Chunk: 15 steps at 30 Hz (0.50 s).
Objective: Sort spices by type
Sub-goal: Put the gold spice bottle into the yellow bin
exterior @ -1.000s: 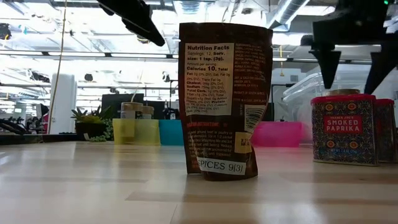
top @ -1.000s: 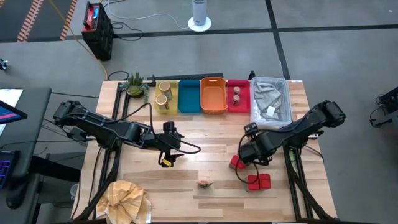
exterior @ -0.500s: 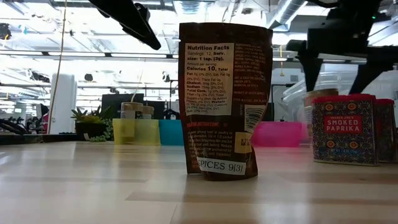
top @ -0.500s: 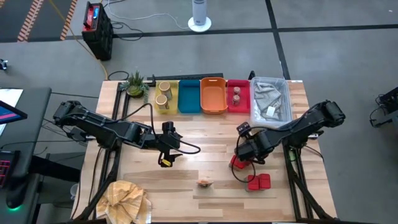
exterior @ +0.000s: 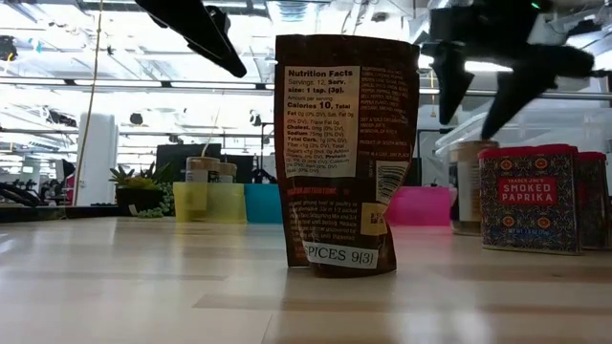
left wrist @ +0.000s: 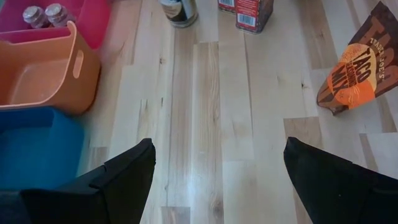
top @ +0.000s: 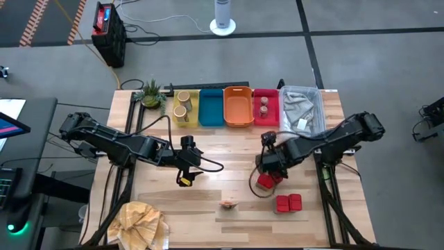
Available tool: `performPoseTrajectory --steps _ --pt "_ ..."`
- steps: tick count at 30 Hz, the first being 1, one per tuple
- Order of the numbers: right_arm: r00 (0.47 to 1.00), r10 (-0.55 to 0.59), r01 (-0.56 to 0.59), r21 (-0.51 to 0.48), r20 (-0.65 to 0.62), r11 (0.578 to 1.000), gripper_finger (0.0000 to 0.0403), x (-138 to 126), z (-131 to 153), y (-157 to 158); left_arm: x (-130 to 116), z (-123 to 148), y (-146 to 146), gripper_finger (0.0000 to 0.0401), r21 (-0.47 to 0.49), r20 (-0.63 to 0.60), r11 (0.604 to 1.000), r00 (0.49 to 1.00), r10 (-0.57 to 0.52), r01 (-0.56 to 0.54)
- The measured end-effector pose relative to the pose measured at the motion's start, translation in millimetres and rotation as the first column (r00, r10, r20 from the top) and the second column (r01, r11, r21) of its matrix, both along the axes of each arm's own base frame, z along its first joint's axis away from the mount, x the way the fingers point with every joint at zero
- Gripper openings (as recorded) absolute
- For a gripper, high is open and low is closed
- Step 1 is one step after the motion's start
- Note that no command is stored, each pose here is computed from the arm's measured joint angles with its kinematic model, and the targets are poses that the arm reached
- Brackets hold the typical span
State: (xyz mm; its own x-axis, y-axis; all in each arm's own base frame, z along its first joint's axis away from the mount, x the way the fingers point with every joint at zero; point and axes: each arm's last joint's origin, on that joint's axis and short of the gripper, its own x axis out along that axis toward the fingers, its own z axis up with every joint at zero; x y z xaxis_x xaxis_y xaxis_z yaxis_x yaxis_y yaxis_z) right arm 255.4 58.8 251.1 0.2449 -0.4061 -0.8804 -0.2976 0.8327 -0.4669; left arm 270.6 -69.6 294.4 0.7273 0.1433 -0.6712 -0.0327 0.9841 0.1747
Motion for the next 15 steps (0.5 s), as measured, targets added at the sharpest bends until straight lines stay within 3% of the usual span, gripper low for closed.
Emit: performPoseTrajectory --steps 5,15 --pt "0.977 -0.212 0.211 0.214 -0.017 0.954 0.0351 4.7 1.9 -24.1 0.0 0.0 0.0 0.0338 -0.002 0.0 1.0 1.0 0.002 -0.002" --pt "0.941 -0.336 0.337 0.23 -0.047 0.913 0.0397 3.0 -5.1 -46.5 -1.7 -1.7 0.4 0.0338 -0.013 -0.022 1.0 1.0 0.014 -0.014"
